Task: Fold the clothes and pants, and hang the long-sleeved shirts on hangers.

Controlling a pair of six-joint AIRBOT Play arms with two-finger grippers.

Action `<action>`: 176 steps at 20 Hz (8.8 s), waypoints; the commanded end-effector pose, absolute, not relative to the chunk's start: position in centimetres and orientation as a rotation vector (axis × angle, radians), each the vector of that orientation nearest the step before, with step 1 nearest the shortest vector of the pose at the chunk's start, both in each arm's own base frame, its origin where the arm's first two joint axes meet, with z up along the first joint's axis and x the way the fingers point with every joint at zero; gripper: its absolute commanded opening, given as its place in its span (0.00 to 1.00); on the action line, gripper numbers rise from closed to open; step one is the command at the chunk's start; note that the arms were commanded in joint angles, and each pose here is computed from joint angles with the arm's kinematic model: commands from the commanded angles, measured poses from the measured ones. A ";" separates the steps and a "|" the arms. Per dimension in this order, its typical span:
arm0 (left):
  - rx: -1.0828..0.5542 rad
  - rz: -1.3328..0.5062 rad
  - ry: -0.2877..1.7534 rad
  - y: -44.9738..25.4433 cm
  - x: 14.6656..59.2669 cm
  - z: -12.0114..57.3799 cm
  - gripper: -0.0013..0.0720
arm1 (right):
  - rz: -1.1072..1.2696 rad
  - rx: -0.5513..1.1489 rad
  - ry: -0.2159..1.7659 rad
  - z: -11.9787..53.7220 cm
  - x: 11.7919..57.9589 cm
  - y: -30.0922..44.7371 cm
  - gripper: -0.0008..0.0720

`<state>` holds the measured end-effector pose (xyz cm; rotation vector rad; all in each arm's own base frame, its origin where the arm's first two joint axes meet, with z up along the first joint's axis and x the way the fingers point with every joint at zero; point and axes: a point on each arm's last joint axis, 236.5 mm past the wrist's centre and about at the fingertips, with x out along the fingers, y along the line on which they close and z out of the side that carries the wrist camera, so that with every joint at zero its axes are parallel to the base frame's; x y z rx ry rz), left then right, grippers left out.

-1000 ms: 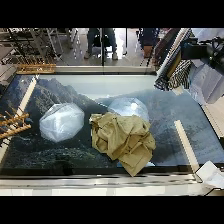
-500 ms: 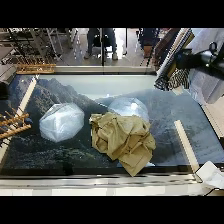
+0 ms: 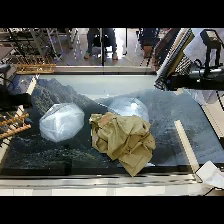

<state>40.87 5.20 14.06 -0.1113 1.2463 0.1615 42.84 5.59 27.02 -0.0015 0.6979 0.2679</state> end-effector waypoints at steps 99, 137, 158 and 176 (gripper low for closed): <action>-0.292 0.154 0.513 33.2 48.3 18.8 0.03 | 0.680 -0.016 0.845 14.2 43.8 35.4 0.04; -0.034 -1.512 0.658 -16.4 44.3 12.6 0.03 | 0.894 -0.390 0.643 21.2 38.4 34.9 0.04; -0.206 -1.659 0.228 -20.3 44.6 20.3 0.03 | 0.705 -0.971 0.455 26.6 38.8 27.4 0.47; -0.220 -1.599 0.229 -20.4 46.0 20.3 0.29 | 0.722 -1.143 0.290 21.6 45.9 33.2 0.05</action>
